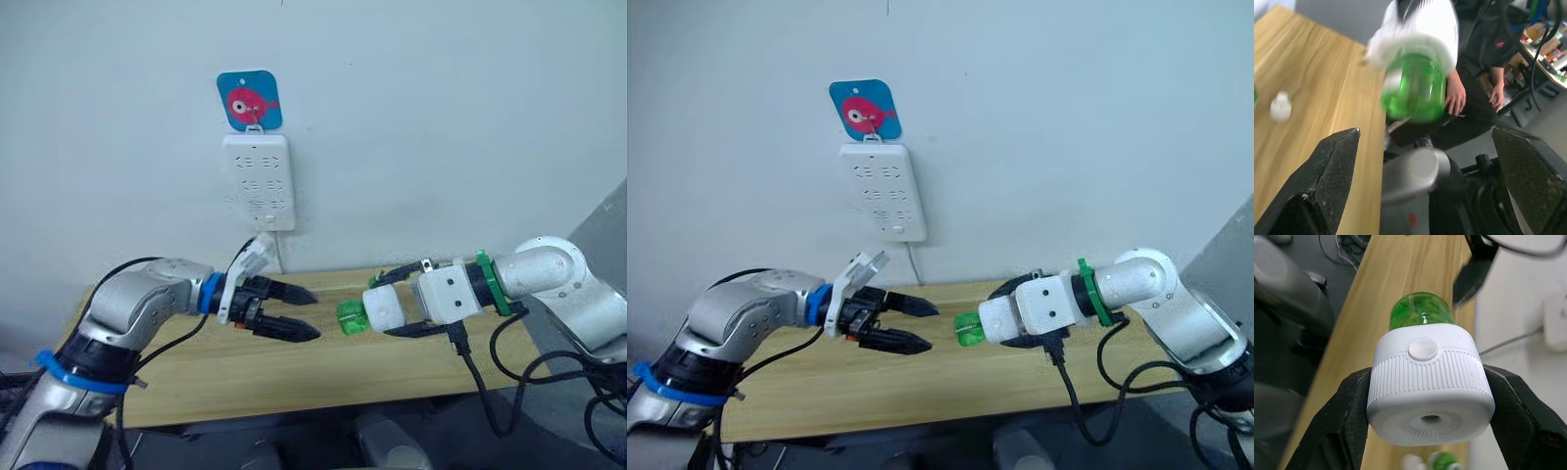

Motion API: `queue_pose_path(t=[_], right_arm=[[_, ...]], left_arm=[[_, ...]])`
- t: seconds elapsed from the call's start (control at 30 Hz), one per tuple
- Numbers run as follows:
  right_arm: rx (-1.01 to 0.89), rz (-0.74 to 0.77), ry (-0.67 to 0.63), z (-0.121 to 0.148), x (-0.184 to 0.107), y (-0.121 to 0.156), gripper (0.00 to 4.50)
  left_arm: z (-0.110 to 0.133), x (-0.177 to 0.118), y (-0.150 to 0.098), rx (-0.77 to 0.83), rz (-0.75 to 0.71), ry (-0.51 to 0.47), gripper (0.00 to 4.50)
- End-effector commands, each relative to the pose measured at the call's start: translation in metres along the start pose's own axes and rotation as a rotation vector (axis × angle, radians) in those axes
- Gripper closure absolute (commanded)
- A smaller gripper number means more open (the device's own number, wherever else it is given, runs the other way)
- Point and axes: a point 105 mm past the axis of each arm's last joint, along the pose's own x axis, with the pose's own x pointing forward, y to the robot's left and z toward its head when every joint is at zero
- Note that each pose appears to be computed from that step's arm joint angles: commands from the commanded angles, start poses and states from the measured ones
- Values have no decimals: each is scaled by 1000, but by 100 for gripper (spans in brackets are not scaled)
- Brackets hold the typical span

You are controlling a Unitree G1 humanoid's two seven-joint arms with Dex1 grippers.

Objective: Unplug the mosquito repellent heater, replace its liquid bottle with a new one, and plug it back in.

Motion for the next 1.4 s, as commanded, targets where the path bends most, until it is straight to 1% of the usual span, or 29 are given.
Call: queue_pose_path(t=[0.03,0.2,0.37,0.5,0.6,0.77,0.8,1.03,1.07,1.1,1.13,1.23,1.33,1.4], right_arm=[[-118,-3,-2,8,-2,-10,153],[-162,10,-14,13,0,-14,153],[-190,22,-24,18,1,-15,153],[-202,29,-27,21,3,-15,153],[-206,31,-31,23,3,-15,153],[-207,34,-38,26,3,-15,153],[-207,37,-39,26,3,-14,153],[-176,61,-58,27,2,-7,153],[-180,61,-43,23,1,-7,81],[-204,59,-8,16,-1,-6,51],[-224,60,16,12,-2,-6,10],[-234,57,64,-1,-9,-3,0],[-137,8,155,-23,-29,2,0],[21,-78,184,-35,-44,6,0]], left_arm=[[5,10,4,65,16,48,0],[7,19,3,80,-23,67,0],[13,20,2,60,-60,65,0],[12,20,2,49,-82,90,0],[12,21,2,43,-89,87,61],[9,23,3,44,-93,97,215],[9,23,3,44,-92,95,226],[6,26,5,47,-85,79,226],[5,26,5,49,-83,78,226],[4,27,5,53,-81,74,226],[3,27,5,57,-80,71,226],[3,27,6,64,-71,38,226],[7,28,5,86,-60,-77,226],[8,28,7,103,-18,-168,226]])
